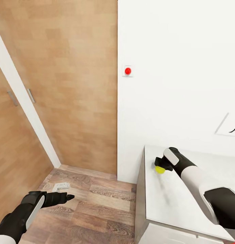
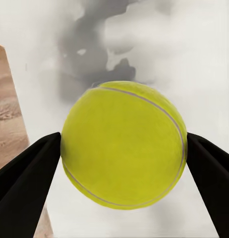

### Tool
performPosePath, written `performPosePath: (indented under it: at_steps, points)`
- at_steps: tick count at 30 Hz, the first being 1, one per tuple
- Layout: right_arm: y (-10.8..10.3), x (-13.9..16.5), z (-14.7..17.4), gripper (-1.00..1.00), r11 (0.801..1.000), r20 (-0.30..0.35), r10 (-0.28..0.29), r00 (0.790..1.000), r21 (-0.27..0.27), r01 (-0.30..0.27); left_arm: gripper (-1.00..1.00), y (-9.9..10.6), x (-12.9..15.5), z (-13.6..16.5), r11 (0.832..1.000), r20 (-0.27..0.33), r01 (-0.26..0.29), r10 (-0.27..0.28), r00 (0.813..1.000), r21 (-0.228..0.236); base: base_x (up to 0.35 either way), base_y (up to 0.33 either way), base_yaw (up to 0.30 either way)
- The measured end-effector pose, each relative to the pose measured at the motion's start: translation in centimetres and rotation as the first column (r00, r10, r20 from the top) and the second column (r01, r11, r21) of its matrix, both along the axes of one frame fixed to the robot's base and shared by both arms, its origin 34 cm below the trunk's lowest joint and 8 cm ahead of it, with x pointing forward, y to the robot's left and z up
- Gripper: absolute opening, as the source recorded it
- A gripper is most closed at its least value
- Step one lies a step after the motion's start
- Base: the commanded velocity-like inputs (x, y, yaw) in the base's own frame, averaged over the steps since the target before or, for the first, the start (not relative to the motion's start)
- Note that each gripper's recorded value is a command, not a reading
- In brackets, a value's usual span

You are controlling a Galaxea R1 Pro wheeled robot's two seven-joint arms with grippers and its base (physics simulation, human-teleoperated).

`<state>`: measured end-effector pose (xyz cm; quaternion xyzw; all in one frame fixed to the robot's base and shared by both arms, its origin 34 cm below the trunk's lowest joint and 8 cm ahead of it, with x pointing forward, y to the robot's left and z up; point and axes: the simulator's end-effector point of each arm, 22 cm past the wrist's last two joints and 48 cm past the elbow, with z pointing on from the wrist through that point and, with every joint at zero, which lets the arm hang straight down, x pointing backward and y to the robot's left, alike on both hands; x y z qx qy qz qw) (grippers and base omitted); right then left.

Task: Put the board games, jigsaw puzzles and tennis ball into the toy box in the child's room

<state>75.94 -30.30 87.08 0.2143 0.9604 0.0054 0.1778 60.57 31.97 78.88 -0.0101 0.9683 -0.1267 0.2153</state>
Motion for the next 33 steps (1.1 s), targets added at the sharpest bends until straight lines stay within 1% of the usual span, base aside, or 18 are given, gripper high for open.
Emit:
performPosePath:
  at_steps: [2,4,5,6,8,9,11,12,13,14,17,20,21,23,27,29,32,33]
  points:
    - [0.1,0.1,0.5,-1.00,1.000,0.006,0.003,1.000,0.003,-0.003,1.00,0.0,0.0,0.3,1.000,0.004,0.000,0.000,1.000,0.000,0.000,0.000,0.000]
    - [0.5,0.7,1.7,-1.00,1.000,0.031,0.013,0.999,0.007,-0.013,1.00,0.0,0.0,0.7,1.000,0.007,0.000,0.000,1.000,-0.001,0.000,0.000,0.000]
    - [1.0,1.5,2.9,-1.00,1.000,0.058,0.025,0.998,0.012,-0.026,1.00,0.0,0.0,0.8,1.000,0.009,0.000,0.000,1.000,-0.001,0.000,0.000,0.000]
    - [1.6,2.2,4.2,-1.00,0.999,0.084,0.046,0.995,0.018,-0.047,1.00,0.0,0.0,1.0,1.000,0.010,-0.001,0.001,1.000,-0.001,0.000,0.000,0.000]
    - [3.3,3.3,7.4,-1.00,0.993,0.125,0.107,0.986,0.029,-0.111,1.00,0.1,0.0,1.3,1.000,0.013,-0.002,0.002,1.000,-0.001,0.000,0.000,0.000]
    - [3.7,3.5,8.3,-1.00,0.991,0.135,0.126,0.983,0.030,-0.131,1.00,0.1,0.0,1.5,1.000,0.015,-0.002,0.002,1.000,-0.001,0.000,0.000,0.000]
    - [5.2,4.0,11.2,-1.00,0.981,0.162,0.186,0.969,0.031,-0.193,1.00,0.2,-0.1,1.9,1.000,0.018,-0.004,0.004,1.000,-0.004,0.000,0.000,0.000]
    - [5.4,4.1,11.9,-1.00,0.978,0.169,0.199,0.965,0.028,-0.206,1.00,0.1,-0.1,2.0,1.000,0.020,-0.003,0.003,1.000,-0.006,0.000,0.000,0.000]
    - [6.0,4.3,13.8,-1.00,0.972,0.189,0.225,0.956,0.021,-0.233,1.00,-0.1,-0.1,2.3,1.000,0.023,0.002,-0.002,1.000,-0.021,0.000,0.000,0.000]
    - [6.1,4.4,14.6,-1.00,0.970,0.199,0.233,0.952,0.016,-0.241,1.00,-0.3,-0.1,2.5,1.000,0.025,0.005,-0.005,1.000,-0.028,0.000,0.000,0.000]
    - [6.7,4.8,17.8,-1.00,0.965,0.249,0.253,0.935,0.008,-0.264,1.00,-1.6,-0.3,3.7,0.994,0.037,0.040,-0.036,0.999,-0.101,0.000,0.000,0.000]
    - [7.0,4.8,19.4,-1.00,0.964,0.278,0.236,0.931,0.051,-0.260,1.00,-2.3,-0.7,5.4,0.978,0.048,0.087,-0.079,0.996,-0.189,0.000,0.000,0.000]
    - [7.1,4.8,19.7,-1.00,0.964,0.283,0.232,0.931,0.063,-0.259,1.00,-2.3,-0.9,5.8,0.975,0.047,0.093,-0.085,0.995,-0.204,0.000,0.000,0.000]
    - [7.6,4.7,20.5,-1.00,0.960,0.298,0.216,0.930,0.110,-0.258,1.00,-2.2,-1.6,7.0,0.959,0.036,0.111,-0.105,0.994,-0.261,0.000,0.000,0.000]
    - [6.6,4.4,21.6,-1.00,0.956,0.315,0.185,0.931,0.160,-0.245,1.00,-2.5,-2.4,9.9,0.918,0.044,0.141,-0.134,0.990,-0.370,0.000,0.000,0.000]
    - [6.2,4.3,22.1,-1.00,0.955,0.320,0.177,0.931,0.173,-0.240,1.00,-2.7,-2.5,11.5,0.900,0.047,0.142,-0.135,0.990,-0.413,0.000,0.000,0.000]
    - [6.1,4.2,22.6,-1.00,0.954,0.325,0.172,0.930,0.178,-0.239,1.00,-2.3,-2.3,13.4,0.882,0.044,0.114,-0.106,0.993,-0.458,0.000,0.000,0.000]
    - [6.0,4.1,22.7,-1.00,0.954,0.326,0.172,0.930,0.179,-0.239,1.00,-2.2,-2.2,13.7,0.879,0.045,0.107,-0.097,0.994,-0.465,0.000,0.000,0.000]
